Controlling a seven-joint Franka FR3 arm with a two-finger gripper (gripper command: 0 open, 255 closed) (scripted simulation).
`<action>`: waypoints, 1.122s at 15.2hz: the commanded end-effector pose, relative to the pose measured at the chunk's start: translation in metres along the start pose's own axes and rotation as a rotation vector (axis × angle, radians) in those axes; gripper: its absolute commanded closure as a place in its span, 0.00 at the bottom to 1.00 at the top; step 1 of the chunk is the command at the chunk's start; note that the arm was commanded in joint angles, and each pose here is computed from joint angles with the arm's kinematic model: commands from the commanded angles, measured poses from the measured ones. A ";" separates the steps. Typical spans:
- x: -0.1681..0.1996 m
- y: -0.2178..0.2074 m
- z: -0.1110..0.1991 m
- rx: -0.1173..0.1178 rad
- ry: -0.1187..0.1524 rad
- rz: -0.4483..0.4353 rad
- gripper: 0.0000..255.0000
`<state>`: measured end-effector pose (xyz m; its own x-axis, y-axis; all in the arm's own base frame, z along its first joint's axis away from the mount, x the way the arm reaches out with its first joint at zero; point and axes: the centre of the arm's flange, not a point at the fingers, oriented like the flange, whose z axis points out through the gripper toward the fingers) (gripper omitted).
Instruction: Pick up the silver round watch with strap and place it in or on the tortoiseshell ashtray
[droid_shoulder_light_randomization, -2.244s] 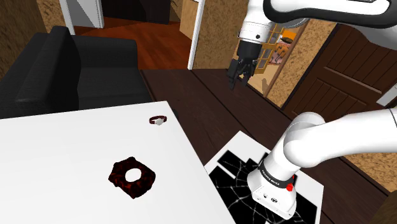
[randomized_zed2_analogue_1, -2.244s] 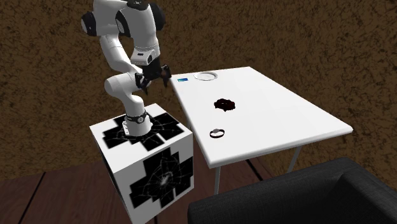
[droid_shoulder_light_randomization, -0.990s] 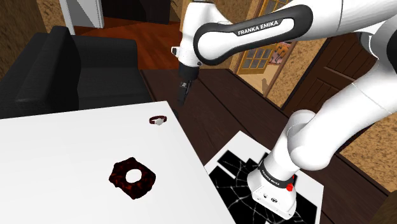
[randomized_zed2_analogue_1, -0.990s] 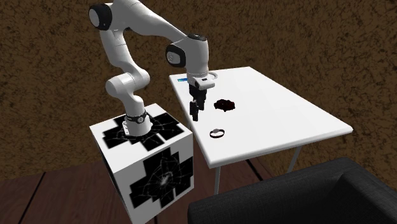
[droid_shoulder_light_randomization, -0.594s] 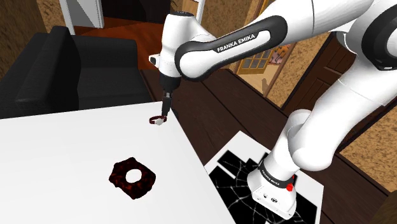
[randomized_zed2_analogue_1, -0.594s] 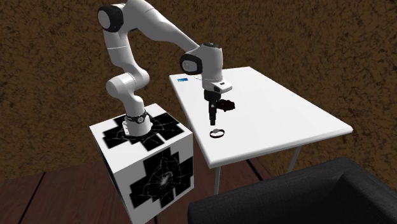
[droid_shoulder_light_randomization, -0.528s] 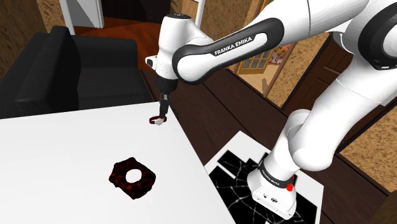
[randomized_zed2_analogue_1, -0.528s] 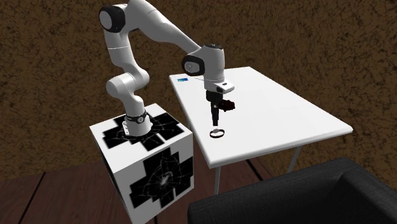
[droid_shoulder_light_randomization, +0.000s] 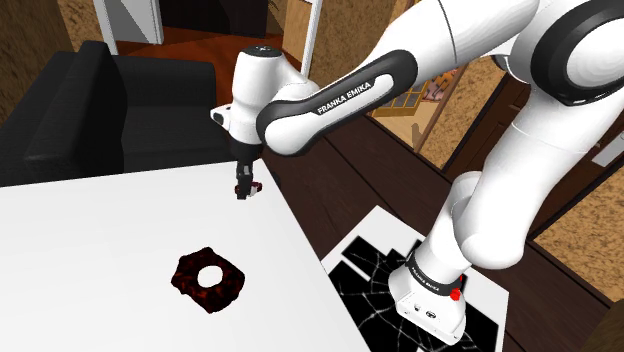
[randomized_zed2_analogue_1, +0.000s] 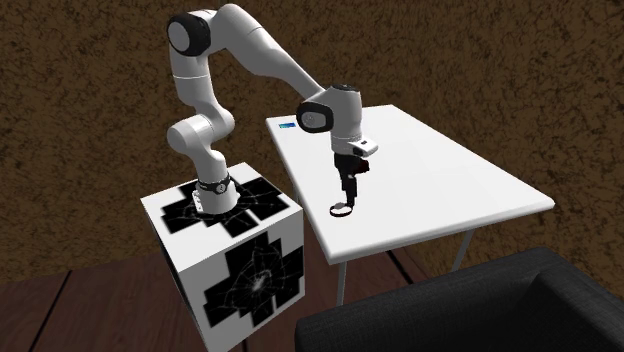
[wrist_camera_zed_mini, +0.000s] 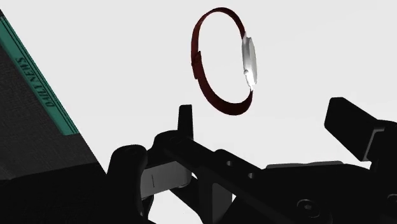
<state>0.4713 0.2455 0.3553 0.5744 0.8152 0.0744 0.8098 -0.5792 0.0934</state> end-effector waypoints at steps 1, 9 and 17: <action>0.000 0.000 0.011 0.000 0.001 -0.001 0.00; 0.000 0.000 0.014 0.000 0.001 -0.001 0.00; 0.000 0.000 0.014 0.000 0.001 -0.001 1.00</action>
<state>0.4733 0.2459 0.3419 0.5738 0.8155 0.0749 0.8101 -0.5787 0.0938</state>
